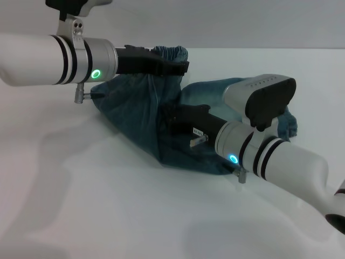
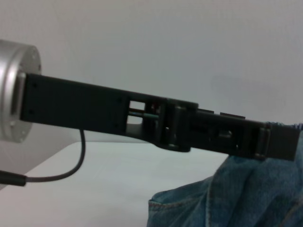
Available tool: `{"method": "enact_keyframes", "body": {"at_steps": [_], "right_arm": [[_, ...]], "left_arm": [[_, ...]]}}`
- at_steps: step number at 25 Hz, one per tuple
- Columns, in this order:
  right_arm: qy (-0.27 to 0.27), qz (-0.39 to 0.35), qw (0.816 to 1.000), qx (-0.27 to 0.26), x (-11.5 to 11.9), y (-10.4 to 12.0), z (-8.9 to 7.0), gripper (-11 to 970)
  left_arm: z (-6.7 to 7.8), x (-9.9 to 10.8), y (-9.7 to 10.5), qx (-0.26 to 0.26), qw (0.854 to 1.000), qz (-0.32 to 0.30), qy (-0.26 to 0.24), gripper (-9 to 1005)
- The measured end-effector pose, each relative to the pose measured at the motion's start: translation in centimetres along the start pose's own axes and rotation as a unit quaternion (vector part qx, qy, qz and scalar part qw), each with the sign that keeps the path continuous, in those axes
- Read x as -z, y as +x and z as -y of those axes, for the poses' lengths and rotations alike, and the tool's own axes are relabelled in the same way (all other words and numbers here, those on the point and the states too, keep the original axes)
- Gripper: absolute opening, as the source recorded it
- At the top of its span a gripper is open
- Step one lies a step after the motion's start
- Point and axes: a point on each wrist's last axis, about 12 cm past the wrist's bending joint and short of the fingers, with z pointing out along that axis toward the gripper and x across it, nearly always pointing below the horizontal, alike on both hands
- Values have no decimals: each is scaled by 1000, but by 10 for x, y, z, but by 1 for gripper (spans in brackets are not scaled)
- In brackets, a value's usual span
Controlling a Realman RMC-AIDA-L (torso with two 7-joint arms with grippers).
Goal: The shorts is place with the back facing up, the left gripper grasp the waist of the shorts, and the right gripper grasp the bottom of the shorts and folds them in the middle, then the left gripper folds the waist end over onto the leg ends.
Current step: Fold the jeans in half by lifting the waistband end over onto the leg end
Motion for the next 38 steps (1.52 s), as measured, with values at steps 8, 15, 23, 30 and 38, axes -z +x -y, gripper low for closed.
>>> {"method": "enact_keyframes", "body": {"at_steps": [8, 15, 23, 30, 38], "right_arm": [[-3, 2, 1000, 0, 0, -1, -2, 25], [-5, 3, 1000, 1, -1, -3, -3, 26], [-6, 3, 1000, 5, -1, -3, -3, 28], [-7, 3, 1000, 7, -1, -2, -3, 29], [-8, 2, 1000, 8, -1, -2, -4, 31]], "left_arm": [[-2, -9, -2, -8, 1000, -25, -13, 838], [-3, -16, -1, -14, 999, -40, -26, 837], [-5, -14, -4, -13, 999, -35, -32, 837], [-7, -14, -2, -15, 998, -50, -45, 838], [-2, -15, -5, -21, 998, -53, -40, 837]]}}
